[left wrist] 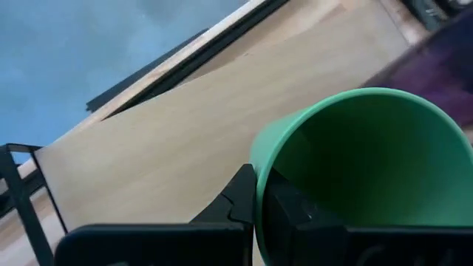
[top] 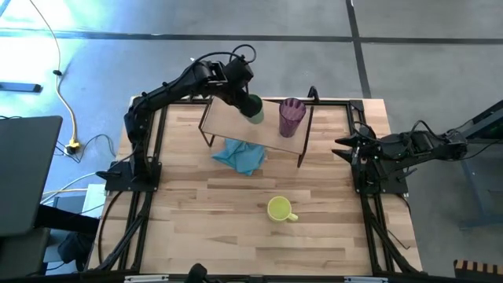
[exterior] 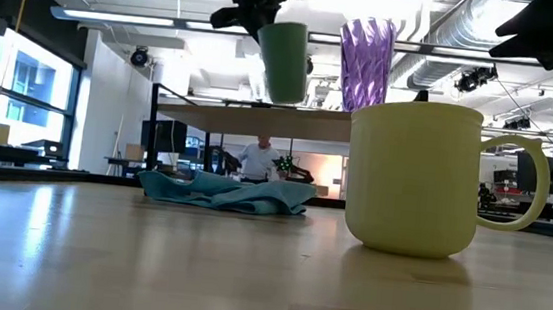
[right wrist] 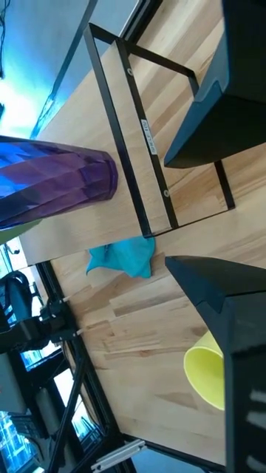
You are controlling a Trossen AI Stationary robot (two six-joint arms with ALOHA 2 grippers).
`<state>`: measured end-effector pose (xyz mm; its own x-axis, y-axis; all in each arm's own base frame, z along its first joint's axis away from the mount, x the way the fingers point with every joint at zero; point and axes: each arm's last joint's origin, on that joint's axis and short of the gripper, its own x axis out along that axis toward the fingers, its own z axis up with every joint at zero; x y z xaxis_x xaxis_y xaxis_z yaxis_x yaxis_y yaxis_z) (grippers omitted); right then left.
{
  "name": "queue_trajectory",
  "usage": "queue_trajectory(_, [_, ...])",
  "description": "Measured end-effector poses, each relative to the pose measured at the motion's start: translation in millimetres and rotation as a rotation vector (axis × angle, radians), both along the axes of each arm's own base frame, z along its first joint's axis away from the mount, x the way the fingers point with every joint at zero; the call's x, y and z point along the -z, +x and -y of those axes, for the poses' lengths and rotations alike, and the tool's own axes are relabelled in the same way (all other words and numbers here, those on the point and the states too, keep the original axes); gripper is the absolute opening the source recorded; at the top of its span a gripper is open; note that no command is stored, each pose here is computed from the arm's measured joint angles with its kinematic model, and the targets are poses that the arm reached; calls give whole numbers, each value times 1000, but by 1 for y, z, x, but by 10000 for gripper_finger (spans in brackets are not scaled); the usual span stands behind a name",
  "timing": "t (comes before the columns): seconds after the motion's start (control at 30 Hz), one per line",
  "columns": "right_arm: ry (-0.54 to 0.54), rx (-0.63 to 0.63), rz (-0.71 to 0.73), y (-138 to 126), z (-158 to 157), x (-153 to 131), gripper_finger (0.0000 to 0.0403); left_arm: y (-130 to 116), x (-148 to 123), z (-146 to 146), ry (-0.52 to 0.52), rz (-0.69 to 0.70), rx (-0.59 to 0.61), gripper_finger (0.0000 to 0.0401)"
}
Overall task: Stack small to large cups/mugs on shelf
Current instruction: Put the green cup on the shelf
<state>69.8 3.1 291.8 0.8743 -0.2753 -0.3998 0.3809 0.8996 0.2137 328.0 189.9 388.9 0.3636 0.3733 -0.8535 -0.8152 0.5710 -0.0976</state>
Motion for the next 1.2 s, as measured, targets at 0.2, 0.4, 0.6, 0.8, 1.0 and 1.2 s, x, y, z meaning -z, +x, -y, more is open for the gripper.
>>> queue_trajectory(0.2, [12,7,3,0,0,0,197,3,10,-5,-42,-27,2,0])
queue_trajectory(0.4, [12,9,-13,-1,0,2,197,8,17,-8,-51,-41,7,0])
queue_trajectory(0.6, [10,9,-23,-1,0,2,197,8,20,-8,-66,-58,18,0])
queue_trajectory(0.8, [1,16,-39,1,0,9,197,8,20,-8,-72,-63,19,0])
queue_trajectory(1.0, [23,17,-56,10,-2,29,197,8,20,-7,-69,-68,32,1])
queue_trajectory(1.2, [41,-4,-19,17,-5,37,197,8,20,-7,-65,-73,42,18])
